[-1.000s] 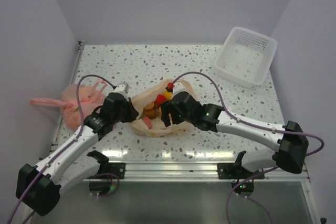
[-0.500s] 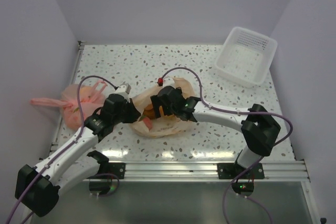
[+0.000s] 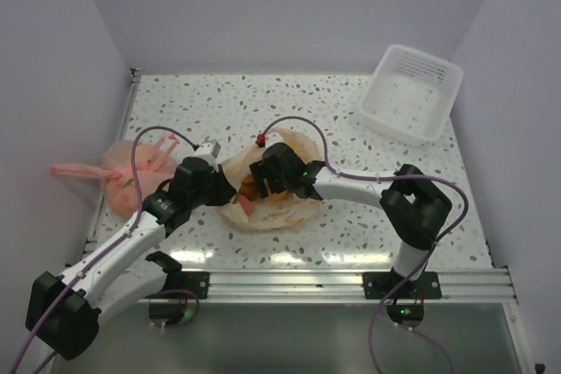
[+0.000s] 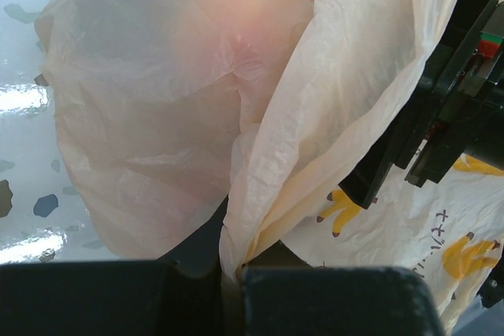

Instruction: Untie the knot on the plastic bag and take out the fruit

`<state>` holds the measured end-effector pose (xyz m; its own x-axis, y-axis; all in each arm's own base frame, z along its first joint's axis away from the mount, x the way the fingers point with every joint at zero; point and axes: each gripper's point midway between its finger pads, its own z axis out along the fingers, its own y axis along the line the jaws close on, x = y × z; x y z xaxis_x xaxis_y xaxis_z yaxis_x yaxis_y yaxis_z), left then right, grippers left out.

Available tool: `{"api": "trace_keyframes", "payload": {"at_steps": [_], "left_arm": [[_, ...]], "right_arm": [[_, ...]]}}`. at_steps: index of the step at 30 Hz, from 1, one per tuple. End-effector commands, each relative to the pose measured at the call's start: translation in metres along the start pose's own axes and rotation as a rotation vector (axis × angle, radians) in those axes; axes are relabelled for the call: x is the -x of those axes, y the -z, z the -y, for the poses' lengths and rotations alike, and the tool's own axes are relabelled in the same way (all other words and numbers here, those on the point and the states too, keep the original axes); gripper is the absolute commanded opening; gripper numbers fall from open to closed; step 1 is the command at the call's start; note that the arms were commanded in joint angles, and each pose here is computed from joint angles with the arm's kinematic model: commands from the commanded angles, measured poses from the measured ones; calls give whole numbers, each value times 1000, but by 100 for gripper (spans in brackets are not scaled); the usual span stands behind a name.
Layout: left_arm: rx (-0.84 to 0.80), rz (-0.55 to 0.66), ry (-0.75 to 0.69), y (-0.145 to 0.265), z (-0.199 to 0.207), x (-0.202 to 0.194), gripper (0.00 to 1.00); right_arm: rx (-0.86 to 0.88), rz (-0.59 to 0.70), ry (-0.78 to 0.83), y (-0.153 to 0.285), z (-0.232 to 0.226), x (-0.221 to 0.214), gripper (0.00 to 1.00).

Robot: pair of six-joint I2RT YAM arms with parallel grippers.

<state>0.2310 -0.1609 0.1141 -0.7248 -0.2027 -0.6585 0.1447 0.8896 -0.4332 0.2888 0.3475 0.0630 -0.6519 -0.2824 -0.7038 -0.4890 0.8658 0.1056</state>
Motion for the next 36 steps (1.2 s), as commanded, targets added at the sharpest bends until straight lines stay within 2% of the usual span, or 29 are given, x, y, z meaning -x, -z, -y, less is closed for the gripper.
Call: {"api": "trace_keyframes", "payload": {"at_steps": [1,2,3,5,8,11,17,23,26,27,28,29,32,34,36], "left_arm": [[-40,32,-36,-2,9,9,0],[-39,38,-38,-2,10,12,0],[-36,36,-40,-3,10,13,0],[-33,41,-49,-3,12,17,0],[-13,55,-58,-4,12,27,0],[27,64,-80,-6,10,37,0],[51,84,-121,-12,14,59,0],[37,96,-151,-21,12,67,0],[21,96,-170,-21,13,68,0],[19,93,-185,-20,14,69,0],[20,91,-193,-20,13,69,0],[19,94,-199,-18,14,70,0],[16,105,-211,-16,14,72,0],[-6,100,-229,-14,17,70,0],[-6,112,-233,-16,14,68,0]], "right_arm": [[87,36,36,8,-16,13,48],[101,37,42,11,-19,15,41],[113,39,47,14,-21,16,29],[167,55,65,29,-31,25,16],[247,80,95,56,-45,40,6],[317,115,114,88,-55,58,0],[425,205,156,153,-69,98,0],[457,369,146,214,-64,153,0],[326,495,83,230,-26,190,0],[179,543,29,232,12,205,0],[129,558,13,234,22,208,0],[20,579,-33,234,58,217,0],[-328,600,-162,235,157,222,0],[-495,576,-249,232,218,216,0],[-583,561,-321,228,257,212,0]]}}
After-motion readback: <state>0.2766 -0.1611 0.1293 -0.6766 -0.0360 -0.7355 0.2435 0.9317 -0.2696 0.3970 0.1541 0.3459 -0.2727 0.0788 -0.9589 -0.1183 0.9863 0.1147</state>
